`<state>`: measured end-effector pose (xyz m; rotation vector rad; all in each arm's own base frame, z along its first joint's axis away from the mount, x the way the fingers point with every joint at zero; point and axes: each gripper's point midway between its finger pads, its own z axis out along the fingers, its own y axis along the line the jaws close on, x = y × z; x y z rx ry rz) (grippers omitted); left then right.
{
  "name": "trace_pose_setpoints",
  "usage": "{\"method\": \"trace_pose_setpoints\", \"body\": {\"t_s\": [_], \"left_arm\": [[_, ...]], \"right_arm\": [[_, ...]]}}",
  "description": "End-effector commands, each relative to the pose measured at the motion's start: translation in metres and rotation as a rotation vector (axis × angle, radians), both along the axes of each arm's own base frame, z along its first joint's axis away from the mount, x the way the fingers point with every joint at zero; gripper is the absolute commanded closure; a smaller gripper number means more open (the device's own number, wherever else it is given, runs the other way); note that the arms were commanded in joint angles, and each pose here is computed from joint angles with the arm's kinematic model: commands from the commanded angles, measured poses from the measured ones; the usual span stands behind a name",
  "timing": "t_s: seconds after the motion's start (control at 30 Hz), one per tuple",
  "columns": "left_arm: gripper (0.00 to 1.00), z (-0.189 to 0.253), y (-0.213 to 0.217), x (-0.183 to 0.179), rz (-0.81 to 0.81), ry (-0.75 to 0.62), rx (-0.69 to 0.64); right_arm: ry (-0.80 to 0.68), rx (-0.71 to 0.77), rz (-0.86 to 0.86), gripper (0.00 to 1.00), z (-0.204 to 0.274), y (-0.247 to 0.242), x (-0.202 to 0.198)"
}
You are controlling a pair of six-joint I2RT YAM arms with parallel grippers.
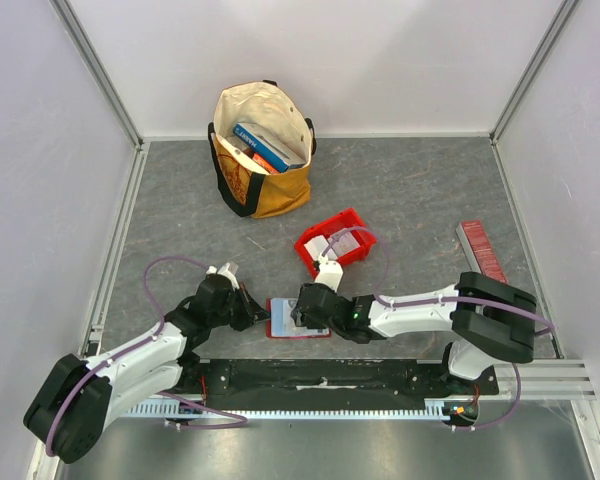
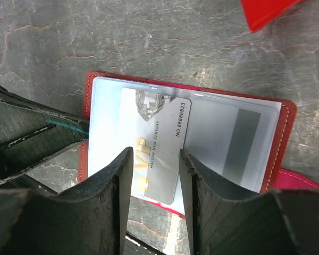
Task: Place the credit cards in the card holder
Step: Insert the credit card into the card holder.
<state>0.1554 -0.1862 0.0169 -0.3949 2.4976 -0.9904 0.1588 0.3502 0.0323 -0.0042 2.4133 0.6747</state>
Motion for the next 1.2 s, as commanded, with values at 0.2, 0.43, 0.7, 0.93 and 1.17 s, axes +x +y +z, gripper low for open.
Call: {"method": "trace_pose_setpoints", "body": {"t_s": [0.2,0.43,0.7,0.93,1.17], "left_arm": [[0.98,0.007,-0.003,0.004,0.008,-0.022,-0.026],[0.98,0.007,-0.003,0.004,0.01,-0.023,-0.028],[0.98,0.008,-0.004,0.004,0.008,-0.023,-0.03],[0.98,0.009,-0.004,0.006,0.011,-0.027,-0.027],[0.98,0.018,-0.005,0.011,0.013,-0.049,-0.03]], "right_arm": [[-0.021,0.061,0.081,0.54,0.011,0.032,0.0],[-0.017,0.094,0.111,0.56,0.012,0.042,-0.002],[-0.051,0.154,0.156,0.57,0.023,0.053,-0.002],[-0.086,0.131,0.161,0.57,0.034,0.047,0.002],[-0.277,-0.056,0.058,0.47,0.087,-0.007,0.043]]}}
